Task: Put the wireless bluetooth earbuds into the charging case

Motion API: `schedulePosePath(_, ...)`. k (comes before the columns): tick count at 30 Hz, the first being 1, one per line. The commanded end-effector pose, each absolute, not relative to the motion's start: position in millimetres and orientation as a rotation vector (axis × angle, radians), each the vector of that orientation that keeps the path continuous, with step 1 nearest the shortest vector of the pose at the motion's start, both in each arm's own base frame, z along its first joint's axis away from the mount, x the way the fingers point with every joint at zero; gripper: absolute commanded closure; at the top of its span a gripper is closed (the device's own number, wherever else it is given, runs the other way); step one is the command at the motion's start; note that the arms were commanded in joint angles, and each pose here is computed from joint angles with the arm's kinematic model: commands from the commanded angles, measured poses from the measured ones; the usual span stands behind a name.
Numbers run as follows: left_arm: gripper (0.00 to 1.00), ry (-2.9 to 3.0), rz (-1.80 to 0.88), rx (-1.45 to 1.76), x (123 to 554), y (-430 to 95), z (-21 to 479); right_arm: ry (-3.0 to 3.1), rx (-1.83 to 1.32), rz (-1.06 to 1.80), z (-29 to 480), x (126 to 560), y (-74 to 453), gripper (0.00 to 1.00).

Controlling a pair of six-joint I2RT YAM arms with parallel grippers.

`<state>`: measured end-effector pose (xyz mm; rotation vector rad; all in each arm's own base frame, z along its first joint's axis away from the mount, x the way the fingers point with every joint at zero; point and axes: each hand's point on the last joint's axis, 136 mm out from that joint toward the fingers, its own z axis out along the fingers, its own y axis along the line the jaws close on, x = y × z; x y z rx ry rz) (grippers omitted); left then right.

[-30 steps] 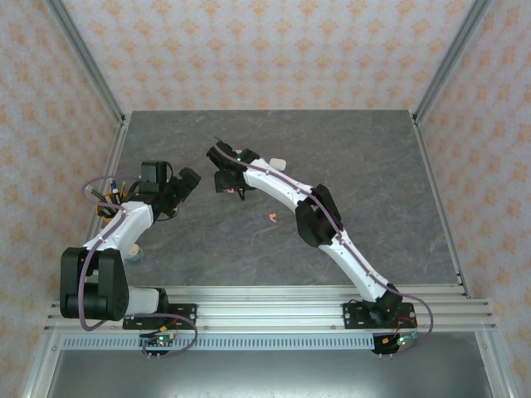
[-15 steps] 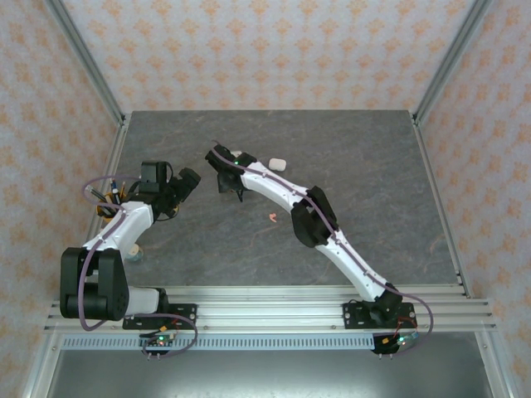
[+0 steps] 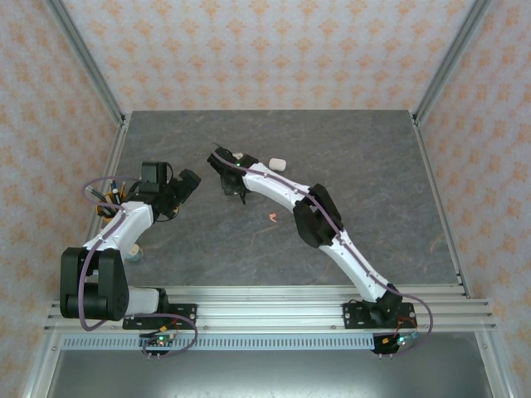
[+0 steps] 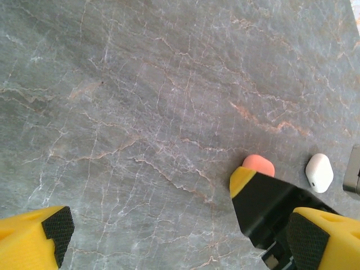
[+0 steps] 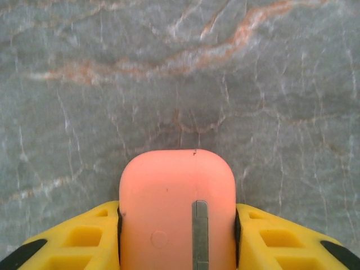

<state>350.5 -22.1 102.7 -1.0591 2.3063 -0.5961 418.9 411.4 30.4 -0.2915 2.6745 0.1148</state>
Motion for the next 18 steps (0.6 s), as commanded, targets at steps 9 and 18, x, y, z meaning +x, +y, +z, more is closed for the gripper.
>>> schedulePosePath(9, 0.0, 2.431, -0.634, -0.99, 339.1, -32.9, 98.7, 2.648, -0.579, 0.452, 66.5, 369.5, 419.8, 0.8)
schedulePosePath(18, 0.0, 2.538, -0.712, -0.967, 331.6, -50.2, 80.6, 2.668, -0.716, 0.652, 54.2, 331.7, 404.0, 0.8)
